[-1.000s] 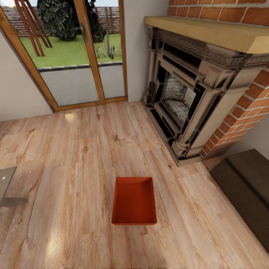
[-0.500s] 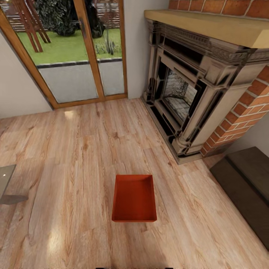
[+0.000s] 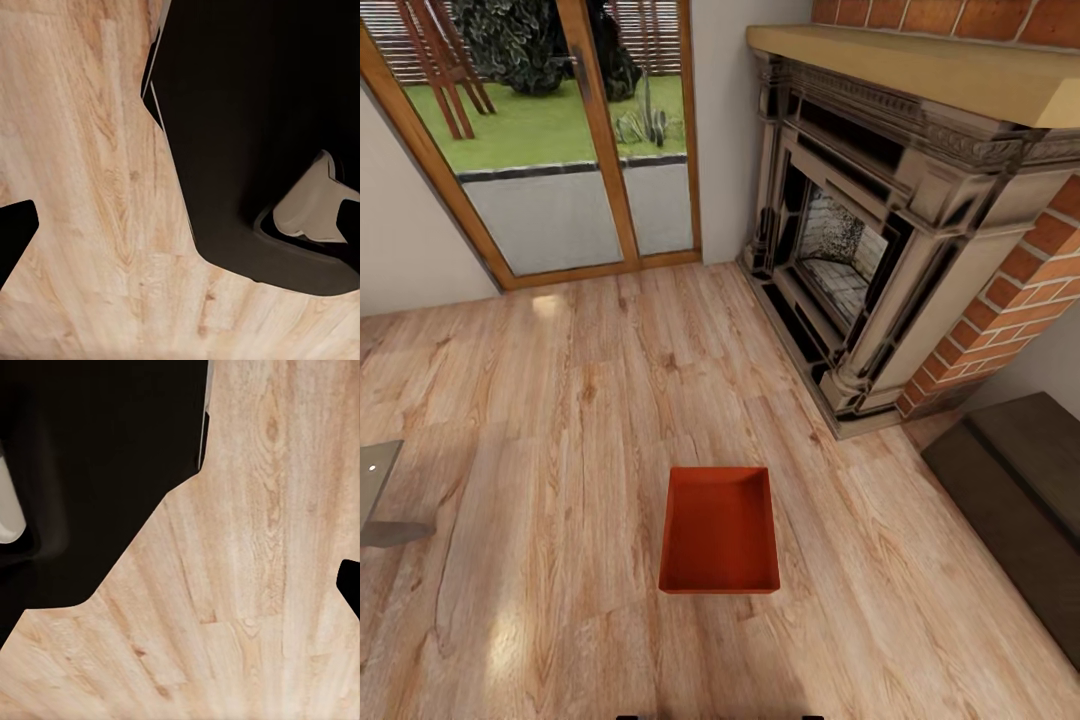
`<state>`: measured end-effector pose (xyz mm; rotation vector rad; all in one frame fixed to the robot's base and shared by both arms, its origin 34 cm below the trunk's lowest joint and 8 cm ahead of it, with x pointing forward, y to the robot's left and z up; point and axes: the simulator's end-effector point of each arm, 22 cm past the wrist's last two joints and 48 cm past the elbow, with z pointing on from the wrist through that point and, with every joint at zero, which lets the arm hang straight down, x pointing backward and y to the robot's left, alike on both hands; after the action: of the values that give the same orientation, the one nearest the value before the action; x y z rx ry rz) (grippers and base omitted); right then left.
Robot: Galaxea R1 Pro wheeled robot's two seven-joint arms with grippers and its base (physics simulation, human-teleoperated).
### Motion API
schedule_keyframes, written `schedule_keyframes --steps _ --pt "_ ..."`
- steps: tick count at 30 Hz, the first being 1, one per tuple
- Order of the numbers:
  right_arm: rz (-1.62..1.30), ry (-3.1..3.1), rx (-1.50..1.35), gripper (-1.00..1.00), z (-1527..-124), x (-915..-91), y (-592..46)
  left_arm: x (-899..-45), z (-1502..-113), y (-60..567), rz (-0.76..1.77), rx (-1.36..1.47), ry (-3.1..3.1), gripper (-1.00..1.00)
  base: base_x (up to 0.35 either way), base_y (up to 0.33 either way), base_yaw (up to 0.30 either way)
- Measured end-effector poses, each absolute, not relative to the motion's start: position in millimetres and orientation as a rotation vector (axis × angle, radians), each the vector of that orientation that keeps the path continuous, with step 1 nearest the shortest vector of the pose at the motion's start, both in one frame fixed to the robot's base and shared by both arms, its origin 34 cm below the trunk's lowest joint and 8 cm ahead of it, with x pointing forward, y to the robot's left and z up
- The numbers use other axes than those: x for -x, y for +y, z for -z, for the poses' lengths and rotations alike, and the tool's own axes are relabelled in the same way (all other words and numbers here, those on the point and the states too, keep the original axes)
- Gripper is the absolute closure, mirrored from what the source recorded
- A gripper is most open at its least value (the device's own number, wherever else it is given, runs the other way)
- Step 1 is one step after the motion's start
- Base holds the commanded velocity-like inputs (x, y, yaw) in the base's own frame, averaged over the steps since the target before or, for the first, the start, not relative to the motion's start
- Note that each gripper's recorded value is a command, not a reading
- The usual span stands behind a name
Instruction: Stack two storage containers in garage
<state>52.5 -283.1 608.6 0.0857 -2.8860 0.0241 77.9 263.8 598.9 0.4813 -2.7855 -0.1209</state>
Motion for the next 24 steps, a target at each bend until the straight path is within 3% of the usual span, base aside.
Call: schedule_keyframes --steps 24 --pt "-0.016 -2.882 -0.081 -1.00 -608.7 -51.5 -279.4 -78.3 -598.8 263.9 0.122 -0.481 -2.787 -1.00 0.000 0.000 0.000"
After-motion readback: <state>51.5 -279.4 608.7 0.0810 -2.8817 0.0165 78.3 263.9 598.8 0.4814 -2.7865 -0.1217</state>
